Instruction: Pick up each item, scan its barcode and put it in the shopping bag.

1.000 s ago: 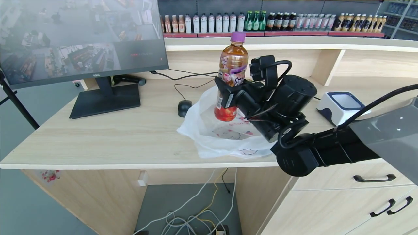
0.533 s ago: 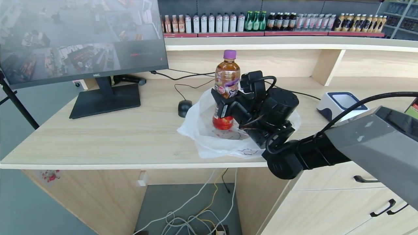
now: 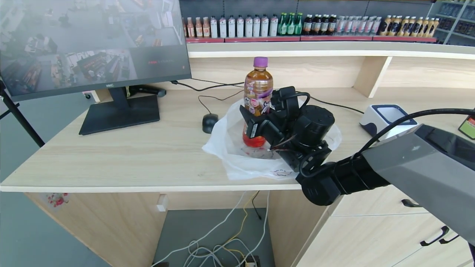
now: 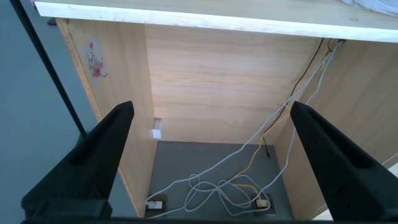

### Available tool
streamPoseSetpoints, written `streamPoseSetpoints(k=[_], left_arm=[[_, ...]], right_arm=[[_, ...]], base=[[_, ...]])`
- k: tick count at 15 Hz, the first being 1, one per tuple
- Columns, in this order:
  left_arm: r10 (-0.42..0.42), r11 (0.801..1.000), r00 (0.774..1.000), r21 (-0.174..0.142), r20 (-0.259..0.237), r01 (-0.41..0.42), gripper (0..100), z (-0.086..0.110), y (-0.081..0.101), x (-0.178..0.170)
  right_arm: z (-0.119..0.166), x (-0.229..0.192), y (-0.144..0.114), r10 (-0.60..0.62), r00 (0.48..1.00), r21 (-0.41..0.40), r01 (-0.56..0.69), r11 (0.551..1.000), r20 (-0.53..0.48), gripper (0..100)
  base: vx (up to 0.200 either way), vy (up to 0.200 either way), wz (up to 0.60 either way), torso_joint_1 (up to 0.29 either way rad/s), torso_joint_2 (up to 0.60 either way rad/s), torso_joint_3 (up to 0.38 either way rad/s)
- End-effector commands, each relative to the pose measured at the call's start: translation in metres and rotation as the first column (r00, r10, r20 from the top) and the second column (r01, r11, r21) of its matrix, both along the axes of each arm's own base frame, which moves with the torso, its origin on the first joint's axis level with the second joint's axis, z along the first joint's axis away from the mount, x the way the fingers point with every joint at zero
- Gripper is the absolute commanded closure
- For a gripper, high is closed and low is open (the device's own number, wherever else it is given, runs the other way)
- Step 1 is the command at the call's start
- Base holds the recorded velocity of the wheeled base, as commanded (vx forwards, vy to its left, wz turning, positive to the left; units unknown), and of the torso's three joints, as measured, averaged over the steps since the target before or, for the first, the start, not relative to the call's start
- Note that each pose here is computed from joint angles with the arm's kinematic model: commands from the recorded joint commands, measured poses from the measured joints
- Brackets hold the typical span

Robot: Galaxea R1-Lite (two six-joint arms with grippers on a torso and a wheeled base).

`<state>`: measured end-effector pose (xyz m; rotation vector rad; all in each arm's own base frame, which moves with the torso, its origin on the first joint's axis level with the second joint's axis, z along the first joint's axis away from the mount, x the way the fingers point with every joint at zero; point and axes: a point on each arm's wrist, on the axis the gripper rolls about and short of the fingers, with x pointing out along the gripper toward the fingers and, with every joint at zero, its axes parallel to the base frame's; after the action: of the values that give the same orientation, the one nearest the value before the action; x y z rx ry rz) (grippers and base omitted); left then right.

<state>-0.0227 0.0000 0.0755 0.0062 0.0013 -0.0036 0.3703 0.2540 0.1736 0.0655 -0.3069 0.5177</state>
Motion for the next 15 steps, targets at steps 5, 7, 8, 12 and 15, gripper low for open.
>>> streamPoseSetpoints(k=[5, 7, 8, 12, 15], left_arm=[[0.001, 1.000, 1.000, 0.000, 0.000, -0.001, 0, 0.000, 0.000, 0.000], [0.001, 1.000, 1.000, 0.000, 0.000, -0.001, 0, 0.000, 0.000, 0.000], [0.001, 1.000, 1.000, 0.000, 0.000, -0.001, 0, 0.000, 0.000, 0.000], [0.001, 1.000, 1.000, 0.000, 0.000, -0.001, 0, 0.000, 0.000, 0.000], [0.001, 1.000, 1.000, 0.000, 0.000, -0.001, 0, 0.000, 0.000, 0.000]], right_arm=[[-0.007, 0.001, -0.003, -0.002, 1.000, 0.001, 0.002, 1.000, -0.023, 100], [-0.010, 0.000, -0.004, -0.003, 0.999, 0.001, 0.003, 1.000, -0.037, 100], [-0.011, 0.000, -0.004, -0.003, 0.999, 0.001, 0.003, 1.000, -0.041, 100], [-0.012, -0.001, -0.004, -0.001, 0.999, -0.003, 0.001, 1.000, -0.049, 100], [-0.014, -0.001, -0.005, 0.000, 0.998, -0.005, 0.000, 1.000, -0.055, 100]], base=[[0.000, 0.000, 0.00, 0.000, 0.00, 0.000], [0.000, 0.000, 0.00, 0.000, 0.00, 0.000], [0.000, 0.000, 0.00, 0.000, 0.00, 0.000], [0.000, 0.000, 0.00, 0.000, 0.00, 0.000], [0.000, 0.000, 0.00, 0.000, 0.00, 0.000]])
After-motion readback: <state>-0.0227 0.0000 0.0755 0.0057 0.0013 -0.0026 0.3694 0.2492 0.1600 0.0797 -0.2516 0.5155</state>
